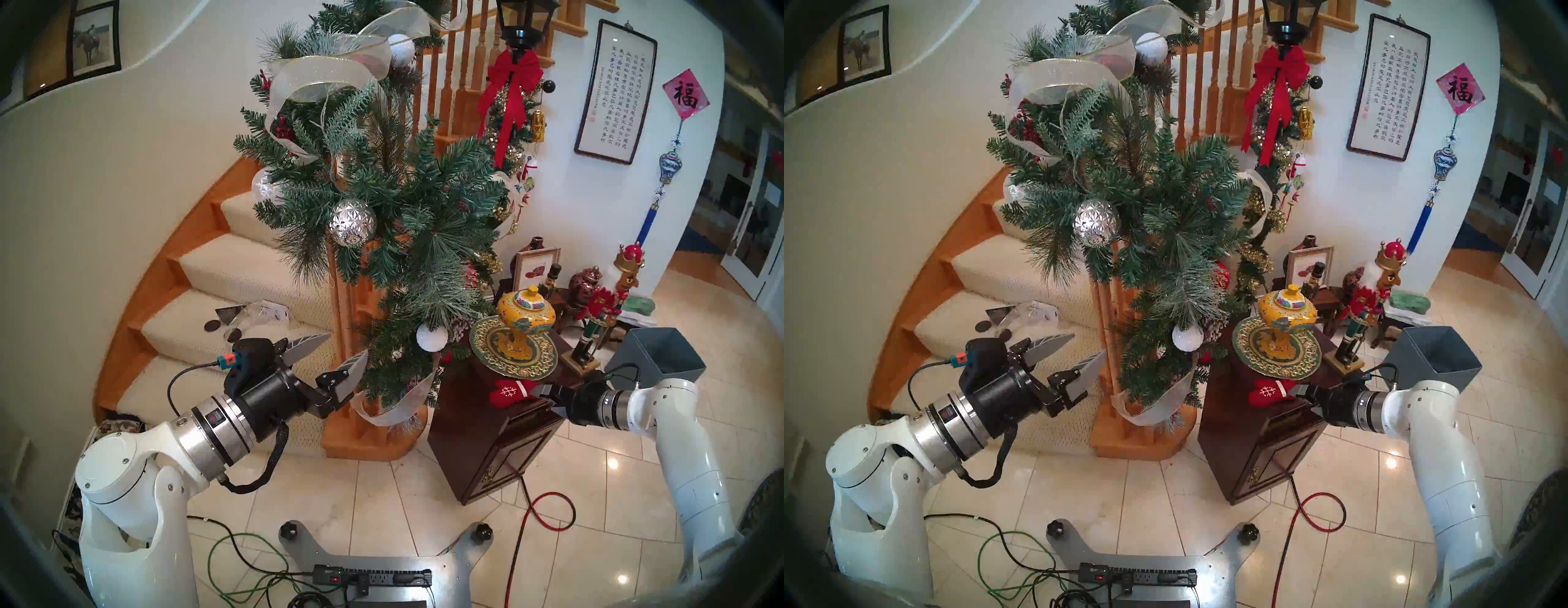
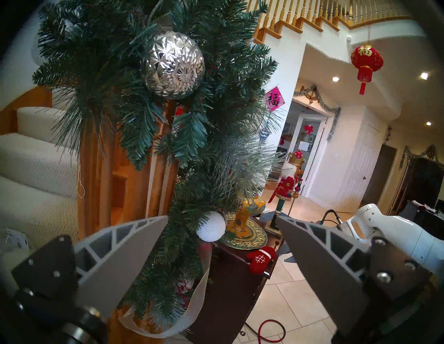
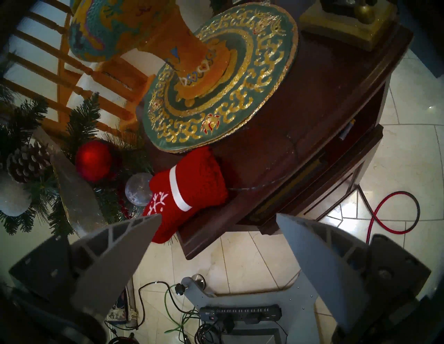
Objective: Hang the ornament onto the Christmas-tree-style decoration
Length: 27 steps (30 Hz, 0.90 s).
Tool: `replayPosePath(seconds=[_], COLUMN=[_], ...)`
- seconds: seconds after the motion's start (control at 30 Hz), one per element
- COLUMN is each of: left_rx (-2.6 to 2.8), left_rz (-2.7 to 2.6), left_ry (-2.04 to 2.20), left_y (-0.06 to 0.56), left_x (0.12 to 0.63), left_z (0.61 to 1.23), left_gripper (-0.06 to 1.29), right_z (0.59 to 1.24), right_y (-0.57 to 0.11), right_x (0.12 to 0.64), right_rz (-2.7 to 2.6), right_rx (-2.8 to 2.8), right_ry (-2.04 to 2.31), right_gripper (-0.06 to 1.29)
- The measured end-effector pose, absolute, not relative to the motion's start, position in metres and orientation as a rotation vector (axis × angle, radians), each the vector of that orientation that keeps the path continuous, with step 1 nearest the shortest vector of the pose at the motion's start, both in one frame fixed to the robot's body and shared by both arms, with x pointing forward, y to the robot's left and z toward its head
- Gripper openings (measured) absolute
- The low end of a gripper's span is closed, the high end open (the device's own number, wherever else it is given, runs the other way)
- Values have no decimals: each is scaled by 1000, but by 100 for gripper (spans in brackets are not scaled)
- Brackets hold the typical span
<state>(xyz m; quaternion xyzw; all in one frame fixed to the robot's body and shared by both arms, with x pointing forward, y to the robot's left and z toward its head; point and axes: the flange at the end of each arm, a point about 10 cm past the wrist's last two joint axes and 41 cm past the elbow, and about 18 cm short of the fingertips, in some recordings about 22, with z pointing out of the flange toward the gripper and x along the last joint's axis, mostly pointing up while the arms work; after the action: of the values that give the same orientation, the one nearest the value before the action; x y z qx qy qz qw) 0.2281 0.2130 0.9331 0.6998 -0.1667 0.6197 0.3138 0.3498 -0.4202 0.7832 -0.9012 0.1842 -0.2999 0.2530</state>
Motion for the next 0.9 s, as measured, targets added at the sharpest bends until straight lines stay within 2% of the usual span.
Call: replayPosePath(seconds=[0.57,0.9], left_rx=[1845,1845], left_rz=[1634,1634], left_ry=[-439,-439], left_y=[213,213], left_x=[228,228], left_z=[933,933], left_gripper=[124,124], right_z=[786,785], right_y=[-421,-422], right_x=[352,353], right_rz=[-823,-823], right_rx=[-2435,-2435], right_ry=[505,511], right_gripper=[124,115])
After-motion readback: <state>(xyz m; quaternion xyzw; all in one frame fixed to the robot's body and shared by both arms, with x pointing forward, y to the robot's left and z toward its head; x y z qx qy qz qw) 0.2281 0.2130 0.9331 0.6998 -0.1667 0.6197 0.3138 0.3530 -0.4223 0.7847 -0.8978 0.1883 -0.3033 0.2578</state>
